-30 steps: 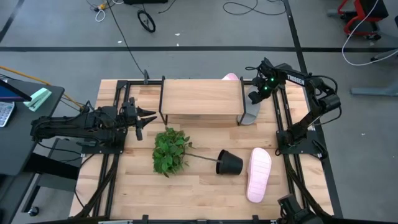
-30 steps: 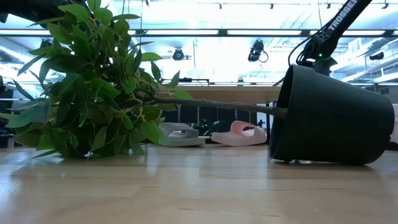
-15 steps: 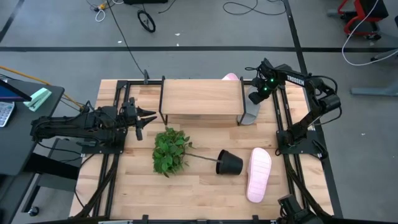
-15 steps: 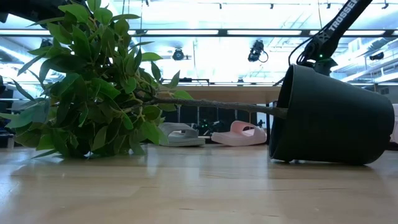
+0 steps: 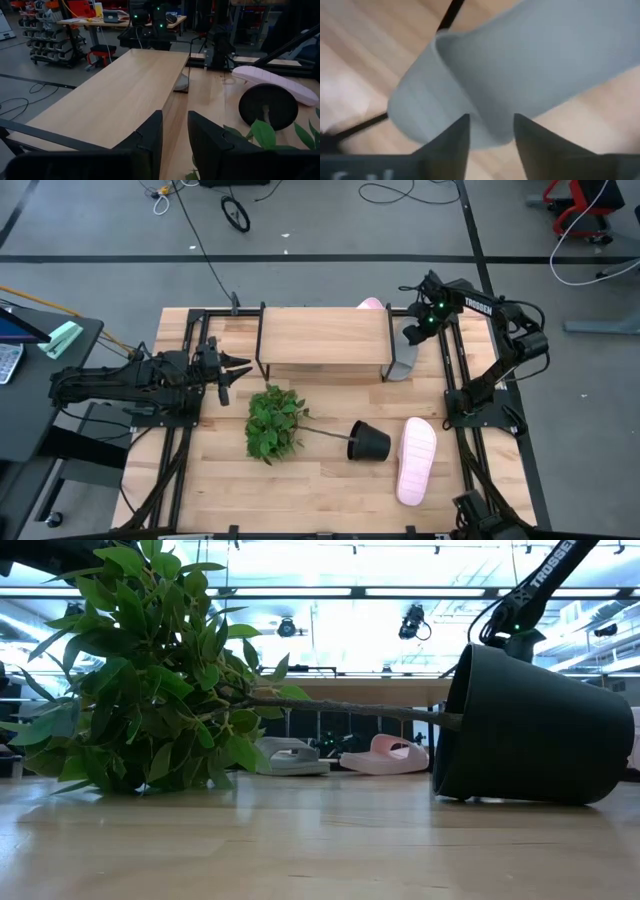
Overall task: Pick and place slides into the shelf
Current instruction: Put the right gray slide on the shelf
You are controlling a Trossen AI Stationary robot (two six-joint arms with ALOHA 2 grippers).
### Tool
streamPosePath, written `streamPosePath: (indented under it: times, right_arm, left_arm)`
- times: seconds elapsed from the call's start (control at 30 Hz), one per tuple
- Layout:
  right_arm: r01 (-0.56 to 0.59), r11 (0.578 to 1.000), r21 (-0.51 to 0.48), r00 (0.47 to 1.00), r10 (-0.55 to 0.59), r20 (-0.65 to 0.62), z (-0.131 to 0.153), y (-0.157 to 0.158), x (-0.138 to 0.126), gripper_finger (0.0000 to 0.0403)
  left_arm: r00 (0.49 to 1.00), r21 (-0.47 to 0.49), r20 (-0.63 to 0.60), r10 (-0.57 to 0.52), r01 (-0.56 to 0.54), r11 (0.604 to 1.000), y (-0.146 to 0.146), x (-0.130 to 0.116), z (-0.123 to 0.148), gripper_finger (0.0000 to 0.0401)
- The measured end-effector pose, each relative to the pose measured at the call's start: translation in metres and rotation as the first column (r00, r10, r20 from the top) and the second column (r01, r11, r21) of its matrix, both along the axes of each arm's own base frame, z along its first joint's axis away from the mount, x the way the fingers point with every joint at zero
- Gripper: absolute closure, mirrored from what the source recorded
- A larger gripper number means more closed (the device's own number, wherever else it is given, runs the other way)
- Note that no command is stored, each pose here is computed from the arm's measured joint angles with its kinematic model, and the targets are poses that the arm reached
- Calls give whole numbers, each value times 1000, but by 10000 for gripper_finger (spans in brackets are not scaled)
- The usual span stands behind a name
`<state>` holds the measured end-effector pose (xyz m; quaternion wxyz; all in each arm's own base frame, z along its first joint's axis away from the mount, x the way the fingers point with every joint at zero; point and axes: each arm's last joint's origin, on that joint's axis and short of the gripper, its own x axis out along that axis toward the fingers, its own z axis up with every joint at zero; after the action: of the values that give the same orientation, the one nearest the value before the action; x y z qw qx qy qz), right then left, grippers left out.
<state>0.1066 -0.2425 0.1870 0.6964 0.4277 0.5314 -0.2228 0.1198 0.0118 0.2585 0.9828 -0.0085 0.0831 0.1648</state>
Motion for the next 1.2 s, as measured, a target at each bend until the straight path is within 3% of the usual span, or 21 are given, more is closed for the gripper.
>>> streamPosePath:
  times: [0.3,0.47,0.73,1.03,1.2]
  right_arm:
    - [-6,1000,0,1000,6,-2,2,1,1,115]
    - [-84,996,-14,996,84,-14,0,6,9,84]
    - [-134,989,-58,991,132,-39,-2,9,20,104]
    - [-137,990,-40,989,135,-54,-14,15,18,140]
    - [-118,991,-61,992,115,-51,-14,14,21,187]
  left_arm:
    - [999,-2,-35,0,0,1000,0,-1,-3,303]
    - [999,-6,-35,1,-1,1000,0,-1,-3,304]
    - [1000,-26,-29,5,-6,1000,0,-1,-4,303]
    - [999,-33,-40,6,-7,999,0,-1,-5,302]
    - [999,-33,-39,6,-7,999,0,-1,-5,300]
